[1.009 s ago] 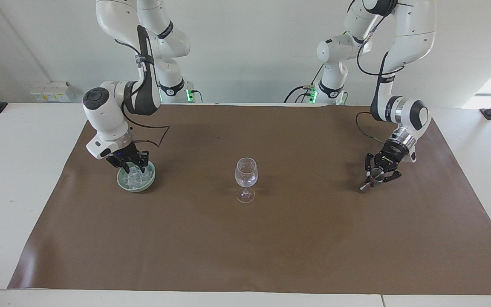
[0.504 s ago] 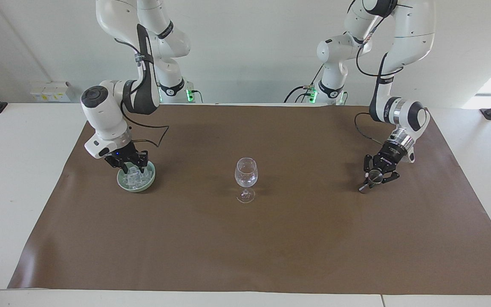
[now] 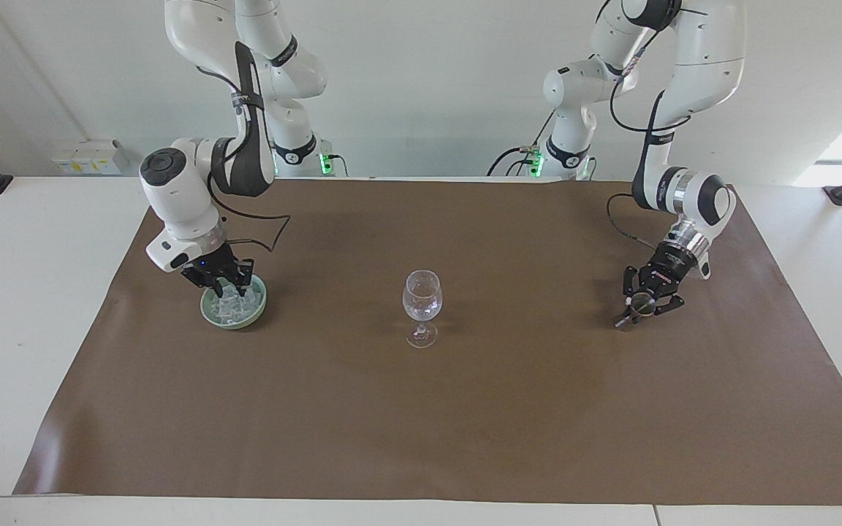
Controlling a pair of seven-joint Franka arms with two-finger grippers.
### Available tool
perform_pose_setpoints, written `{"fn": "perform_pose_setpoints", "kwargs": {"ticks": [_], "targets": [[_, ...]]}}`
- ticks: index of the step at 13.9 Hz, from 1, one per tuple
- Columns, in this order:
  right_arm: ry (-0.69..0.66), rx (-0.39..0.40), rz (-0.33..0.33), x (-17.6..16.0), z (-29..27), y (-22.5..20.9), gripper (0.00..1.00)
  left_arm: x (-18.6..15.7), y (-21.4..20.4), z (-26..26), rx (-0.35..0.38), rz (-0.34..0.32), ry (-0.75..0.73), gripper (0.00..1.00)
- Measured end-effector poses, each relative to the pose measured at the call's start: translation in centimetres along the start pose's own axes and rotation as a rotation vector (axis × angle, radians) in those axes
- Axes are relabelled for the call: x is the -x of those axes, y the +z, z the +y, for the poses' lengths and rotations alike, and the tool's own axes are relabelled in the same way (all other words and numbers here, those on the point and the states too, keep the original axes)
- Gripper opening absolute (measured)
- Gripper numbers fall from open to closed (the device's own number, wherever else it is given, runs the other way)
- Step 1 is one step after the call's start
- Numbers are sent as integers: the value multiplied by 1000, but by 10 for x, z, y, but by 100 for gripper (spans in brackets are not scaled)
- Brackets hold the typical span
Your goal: Pour wine and add ice with both arms
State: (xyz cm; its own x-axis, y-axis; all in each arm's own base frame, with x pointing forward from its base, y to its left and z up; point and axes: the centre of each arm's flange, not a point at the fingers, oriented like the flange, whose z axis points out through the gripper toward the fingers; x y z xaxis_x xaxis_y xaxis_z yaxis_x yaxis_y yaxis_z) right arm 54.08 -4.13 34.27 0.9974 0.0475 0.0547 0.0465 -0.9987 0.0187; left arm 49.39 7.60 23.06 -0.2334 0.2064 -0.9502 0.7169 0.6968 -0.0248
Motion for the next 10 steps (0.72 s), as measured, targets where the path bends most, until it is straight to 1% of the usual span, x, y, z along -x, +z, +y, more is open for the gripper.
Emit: {"fn": "perform_pose_setpoints", "kwargs": {"ticks": [1, 2, 3, 4, 6, 7, 9, 10], "targets": [[0, 0, 0, 0, 0, 0, 39, 0, 0, 0, 1, 2, 0, 44], [1, 0, 0, 0, 0, 0, 30, 0, 0, 0, 2, 4, 0, 57], [1, 0, 0, 0, 1, 0, 30, -1, 0, 0, 3, 6, 0, 70], [1, 0, 0, 0, 1, 0, 30, -1, 0, 0, 3, 7, 0, 74], [2, 0, -2, 0, 1, 0, 30, -1, 0, 0, 3, 8, 0, 75], [2, -1, -6, 0, 1, -2, 30, -1, 0, 0, 2, 9, 1, 78], [9, -3, -25, -5, 2, -13, 30, 0, 2, -2, 0, 13, 2, 96], [23, -4, -31, -10, 3, -26, 30, 0, 3, -3, -2, 16, 3, 100]]}}
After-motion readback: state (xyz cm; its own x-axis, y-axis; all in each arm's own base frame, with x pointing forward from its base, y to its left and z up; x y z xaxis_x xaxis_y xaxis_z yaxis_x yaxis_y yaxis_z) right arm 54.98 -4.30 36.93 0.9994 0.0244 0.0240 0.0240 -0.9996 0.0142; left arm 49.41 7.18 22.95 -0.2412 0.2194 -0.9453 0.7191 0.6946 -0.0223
